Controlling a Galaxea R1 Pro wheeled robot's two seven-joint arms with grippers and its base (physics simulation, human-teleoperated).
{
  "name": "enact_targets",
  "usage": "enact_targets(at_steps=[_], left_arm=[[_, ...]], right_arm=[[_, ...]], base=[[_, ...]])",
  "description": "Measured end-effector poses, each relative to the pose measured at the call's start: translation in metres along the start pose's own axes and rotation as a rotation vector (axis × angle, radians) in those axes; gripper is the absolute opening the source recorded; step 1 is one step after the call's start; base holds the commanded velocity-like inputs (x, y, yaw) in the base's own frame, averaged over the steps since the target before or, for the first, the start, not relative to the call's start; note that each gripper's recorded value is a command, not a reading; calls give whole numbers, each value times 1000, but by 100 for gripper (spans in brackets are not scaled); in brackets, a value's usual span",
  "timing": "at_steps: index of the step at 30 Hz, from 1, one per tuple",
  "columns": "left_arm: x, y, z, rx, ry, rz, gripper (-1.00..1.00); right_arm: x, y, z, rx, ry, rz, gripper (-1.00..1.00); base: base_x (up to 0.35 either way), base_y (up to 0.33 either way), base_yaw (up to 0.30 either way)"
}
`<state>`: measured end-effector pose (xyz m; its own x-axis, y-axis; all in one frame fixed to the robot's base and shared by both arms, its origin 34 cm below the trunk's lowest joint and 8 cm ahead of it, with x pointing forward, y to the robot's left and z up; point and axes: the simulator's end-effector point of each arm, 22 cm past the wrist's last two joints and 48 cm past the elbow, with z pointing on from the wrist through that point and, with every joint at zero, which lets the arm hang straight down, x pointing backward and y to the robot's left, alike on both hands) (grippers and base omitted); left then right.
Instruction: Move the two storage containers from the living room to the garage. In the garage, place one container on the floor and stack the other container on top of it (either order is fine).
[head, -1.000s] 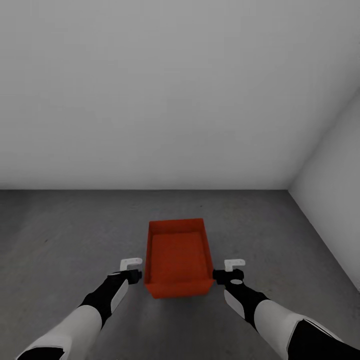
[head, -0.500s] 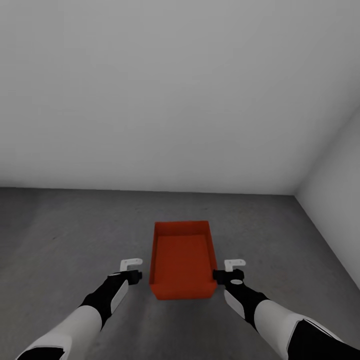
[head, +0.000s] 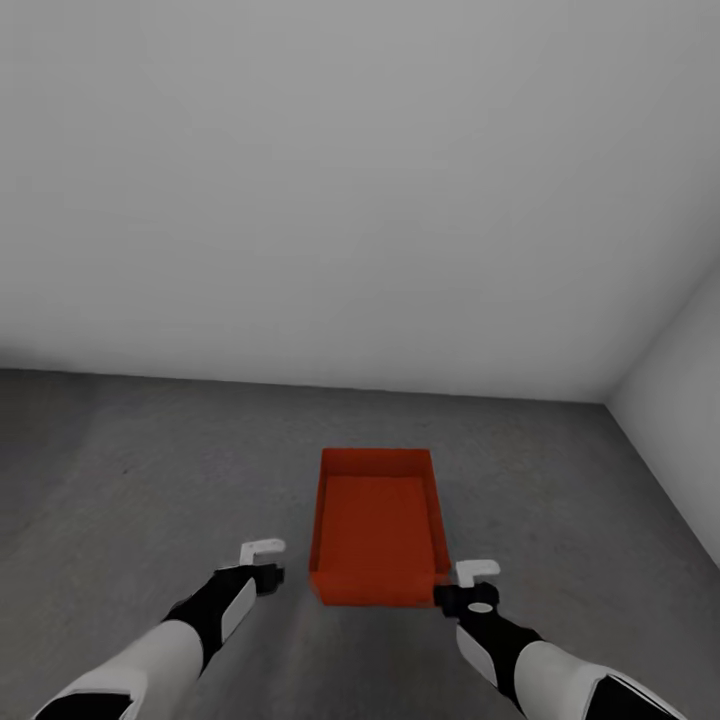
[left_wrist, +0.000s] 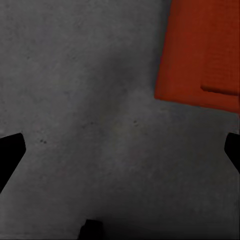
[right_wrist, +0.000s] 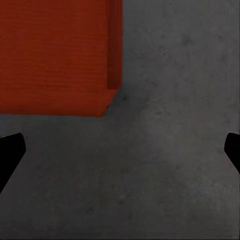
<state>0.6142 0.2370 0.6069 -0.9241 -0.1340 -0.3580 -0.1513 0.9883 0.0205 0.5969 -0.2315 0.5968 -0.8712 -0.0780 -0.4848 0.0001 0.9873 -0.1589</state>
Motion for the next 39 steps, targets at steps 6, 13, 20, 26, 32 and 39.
enact_targets(at_steps=[6,13,20,26,32,39], left_arm=[[32,1,2,2,62,-41,100],[75,8,4,-19,104,-34,100],[105,8,2,-22,152,-30,100],[160,17,-4,-34,217,-25,100],[204,27,-10,-49,226,-29,100],[256,35,-21,-59,261,-30,100]], right_arm=[[61,1,-10,0,76,-10,100],[122,-1,-23,2,156,-25,100],[170,-9,-36,19,224,-38,100],[220,-14,-54,18,292,-46,100],[250,-12,-67,8,327,-51,100],[272,-9,-79,2,345,-52,100]], base=[[0,0,116],[0,0,65],[0,0,-91],[0,0,-192],[0,0,-200],[0,0,-188]])
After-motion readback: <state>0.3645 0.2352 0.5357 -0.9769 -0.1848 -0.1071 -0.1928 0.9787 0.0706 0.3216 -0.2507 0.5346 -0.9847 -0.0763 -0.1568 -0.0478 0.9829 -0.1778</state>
